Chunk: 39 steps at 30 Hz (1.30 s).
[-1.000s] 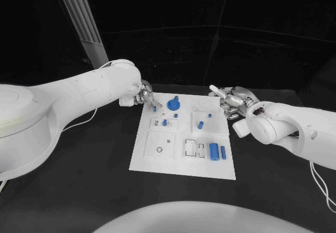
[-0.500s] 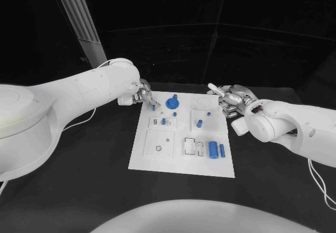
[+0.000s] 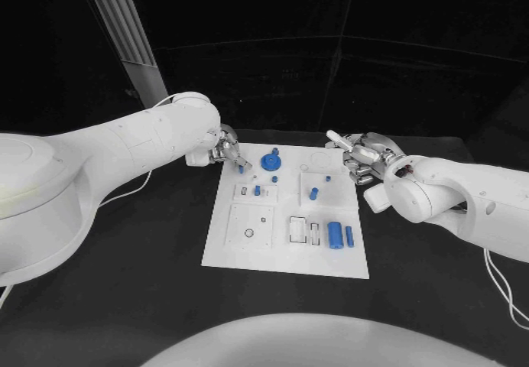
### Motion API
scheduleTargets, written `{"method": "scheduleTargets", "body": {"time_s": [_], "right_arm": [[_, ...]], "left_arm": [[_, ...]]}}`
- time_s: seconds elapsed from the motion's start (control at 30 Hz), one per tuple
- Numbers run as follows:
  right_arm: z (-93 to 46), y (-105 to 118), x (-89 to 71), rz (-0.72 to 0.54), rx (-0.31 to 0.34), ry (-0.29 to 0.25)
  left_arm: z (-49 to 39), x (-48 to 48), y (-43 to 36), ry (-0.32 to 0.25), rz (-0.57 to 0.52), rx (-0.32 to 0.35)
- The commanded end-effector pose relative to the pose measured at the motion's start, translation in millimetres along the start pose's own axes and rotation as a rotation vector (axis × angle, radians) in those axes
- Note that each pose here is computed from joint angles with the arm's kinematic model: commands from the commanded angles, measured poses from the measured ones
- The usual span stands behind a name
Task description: Assemble the parts on the task board
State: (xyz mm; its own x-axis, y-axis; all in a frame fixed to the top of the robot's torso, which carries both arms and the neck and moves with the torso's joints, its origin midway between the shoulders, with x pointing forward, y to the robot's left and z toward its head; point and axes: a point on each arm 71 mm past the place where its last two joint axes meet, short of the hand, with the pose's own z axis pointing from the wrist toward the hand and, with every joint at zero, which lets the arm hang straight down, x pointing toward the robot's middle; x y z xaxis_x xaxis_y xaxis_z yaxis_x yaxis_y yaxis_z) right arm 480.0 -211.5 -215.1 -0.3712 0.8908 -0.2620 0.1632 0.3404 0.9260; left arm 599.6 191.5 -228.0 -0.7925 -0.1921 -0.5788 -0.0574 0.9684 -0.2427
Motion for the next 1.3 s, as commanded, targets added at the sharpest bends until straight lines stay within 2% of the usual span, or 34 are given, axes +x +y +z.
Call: {"method": "scheduleTargets", "body": {"time_s": [0.03, 0.53, 1.3], "right_arm": [[-0.1, 1.7, 1.0, -0.001, -0.006, 0.008], [-0.2, 1.3, 0.7, -0.002, -0.002, 0.007], [0.7, 0.7, -0.3, -0.004, 0.003, 0.002]], "left_arm": [[-0.3, -1.2, -1.0, -0.008, 0.003, 0.000], [-0.5, -1.1, 1.1, -0.003, 0.002, 0.001], [-1.4, -2.3, 0.9, -0.029, -0.008, 0.057]]}}
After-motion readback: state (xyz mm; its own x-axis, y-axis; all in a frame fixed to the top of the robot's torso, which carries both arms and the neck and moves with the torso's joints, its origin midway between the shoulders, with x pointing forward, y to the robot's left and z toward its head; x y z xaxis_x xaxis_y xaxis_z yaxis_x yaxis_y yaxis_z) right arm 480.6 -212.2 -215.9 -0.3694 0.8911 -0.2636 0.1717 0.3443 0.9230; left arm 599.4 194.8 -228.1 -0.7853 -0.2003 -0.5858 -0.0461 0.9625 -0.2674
